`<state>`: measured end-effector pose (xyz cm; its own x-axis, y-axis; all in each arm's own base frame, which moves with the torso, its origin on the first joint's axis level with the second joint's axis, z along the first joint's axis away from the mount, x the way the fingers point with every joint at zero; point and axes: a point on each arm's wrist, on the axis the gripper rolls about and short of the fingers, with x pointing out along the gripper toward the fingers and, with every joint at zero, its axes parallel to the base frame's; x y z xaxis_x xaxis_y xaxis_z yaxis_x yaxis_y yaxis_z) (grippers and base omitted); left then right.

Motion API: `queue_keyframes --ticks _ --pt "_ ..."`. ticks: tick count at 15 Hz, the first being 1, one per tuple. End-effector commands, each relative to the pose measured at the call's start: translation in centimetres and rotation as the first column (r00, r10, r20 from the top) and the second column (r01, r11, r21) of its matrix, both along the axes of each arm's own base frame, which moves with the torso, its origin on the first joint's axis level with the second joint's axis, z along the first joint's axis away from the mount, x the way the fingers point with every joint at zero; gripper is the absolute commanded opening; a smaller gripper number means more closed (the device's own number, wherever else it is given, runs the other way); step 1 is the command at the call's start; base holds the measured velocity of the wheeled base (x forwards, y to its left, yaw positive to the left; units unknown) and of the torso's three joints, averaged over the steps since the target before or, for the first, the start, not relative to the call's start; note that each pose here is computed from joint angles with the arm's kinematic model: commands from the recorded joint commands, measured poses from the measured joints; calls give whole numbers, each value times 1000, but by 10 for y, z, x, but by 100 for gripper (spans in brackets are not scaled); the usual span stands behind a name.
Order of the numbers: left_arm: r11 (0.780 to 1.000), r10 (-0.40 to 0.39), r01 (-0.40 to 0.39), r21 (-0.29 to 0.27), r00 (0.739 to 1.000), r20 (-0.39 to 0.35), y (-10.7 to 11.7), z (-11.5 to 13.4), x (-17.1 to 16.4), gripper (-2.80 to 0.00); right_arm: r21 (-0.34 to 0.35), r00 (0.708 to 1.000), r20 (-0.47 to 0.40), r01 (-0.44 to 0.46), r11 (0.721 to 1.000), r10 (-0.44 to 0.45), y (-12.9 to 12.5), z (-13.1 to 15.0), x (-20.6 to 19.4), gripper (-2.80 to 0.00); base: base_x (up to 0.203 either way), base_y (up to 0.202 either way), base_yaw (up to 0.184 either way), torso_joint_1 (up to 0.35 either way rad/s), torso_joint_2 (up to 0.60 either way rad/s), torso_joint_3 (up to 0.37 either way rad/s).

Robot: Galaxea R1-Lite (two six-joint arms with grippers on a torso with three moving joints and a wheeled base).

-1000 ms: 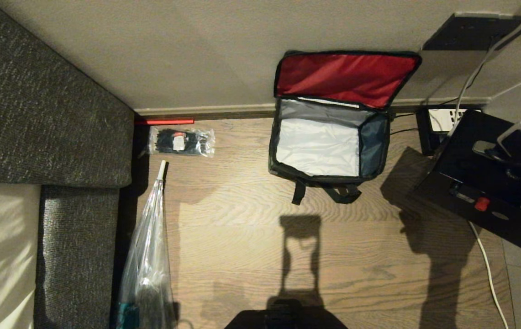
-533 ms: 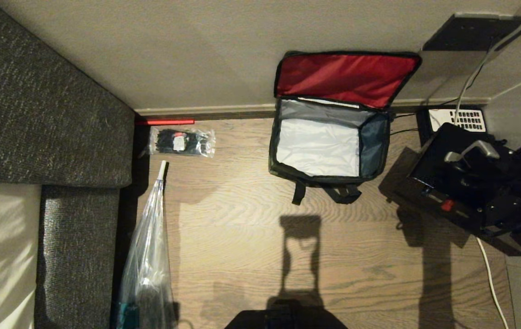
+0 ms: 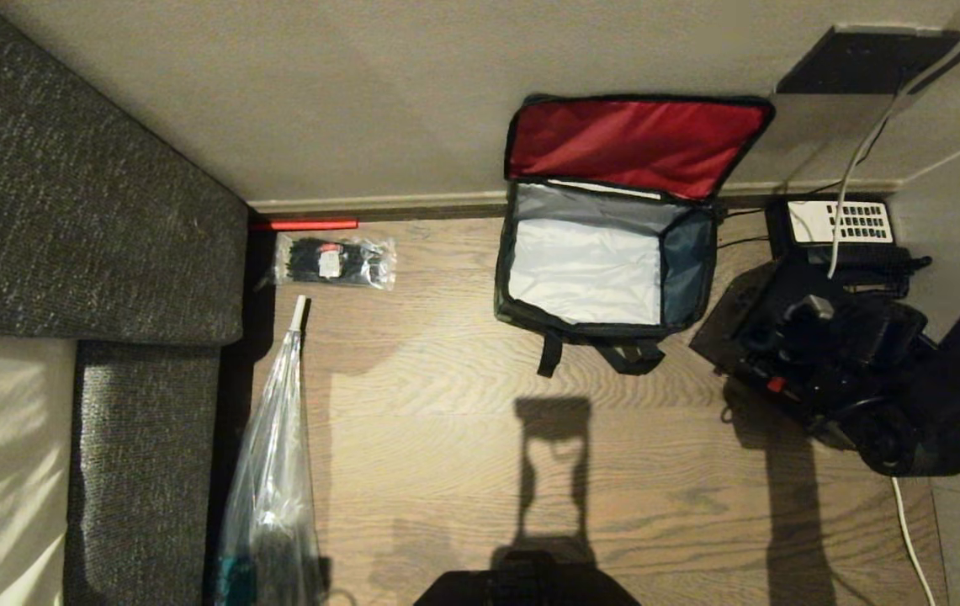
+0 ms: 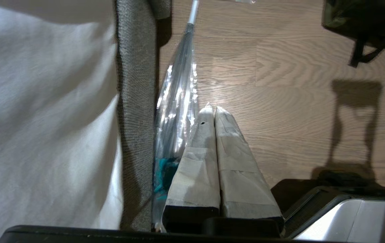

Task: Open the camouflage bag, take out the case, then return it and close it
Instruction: Release the handle, then grip the handle again

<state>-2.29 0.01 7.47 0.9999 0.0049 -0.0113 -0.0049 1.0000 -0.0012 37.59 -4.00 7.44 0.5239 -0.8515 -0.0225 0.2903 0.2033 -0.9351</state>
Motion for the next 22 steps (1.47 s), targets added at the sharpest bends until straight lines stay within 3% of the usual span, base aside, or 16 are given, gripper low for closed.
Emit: queue_keyframes --ticks 1,4,6,8,11,13,14,16,17,20,22 --pt "1000 1 -1 0 1000 1 0 0 0 -280 12 994 -110 -15 1000 16 1 -35 -2 0 0 0 0 0 0 0" --pt "1000 1 -1 0 1000 1 0 0 0 -280 37 977 -201 -65 997 71 6 -44 -28 0 0 0 0 0 0 0" --pt "1000 1 -1 0 1000 1 0 0 0 -280 85 948 -221 -214 973 228 12 -32 -52 0 0 0 0 0 0 0" --pt "1000 1 -1 0 1000 1 0 0 0 -280 105 943 -145 -286 952 299 21 -8 -66 0 0 0 0 0 0 0" --pt "1000 1 -1 0 1000 1 0 0 0 -280 131 945 15 -326 936 327 30 44 -91 0 0 0 0 0 0 0" --pt "1000 1 -1 0 1000 1 0 0 0 -280 150 941 63 -338 929 333 32 75 -120 0 0 0 0 0 0 0" --pt "1000 1 -1 0 1000 1 0 0 0 -280 156 938 79 -345 926 336 32 86 -137 -280 0 0 0 0 0 0" --pt "1000 1 -1 0 1000 1 0 0 0 -280 167 934 134 -351 921 332 32 105 -173 -280 0 0 0 0 0 0" --pt "1000 1 -1 0 1000 1 0 0 0 -280 188 926 202 -356 915 318 32 114 -190 -280 0 0 0 0 0 0" --pt "1000 1 -1 0 1000 1 0 0 0 -280 324 876 427 -381 866 225 31 120 -238 -280 0 0 0 0 0 0" --pt "1000 1 -1 0 1000 1 0 0 0 -280 358 837 513 -410 839 190 31 122 -272 -280 0 0 0 0 0 0"
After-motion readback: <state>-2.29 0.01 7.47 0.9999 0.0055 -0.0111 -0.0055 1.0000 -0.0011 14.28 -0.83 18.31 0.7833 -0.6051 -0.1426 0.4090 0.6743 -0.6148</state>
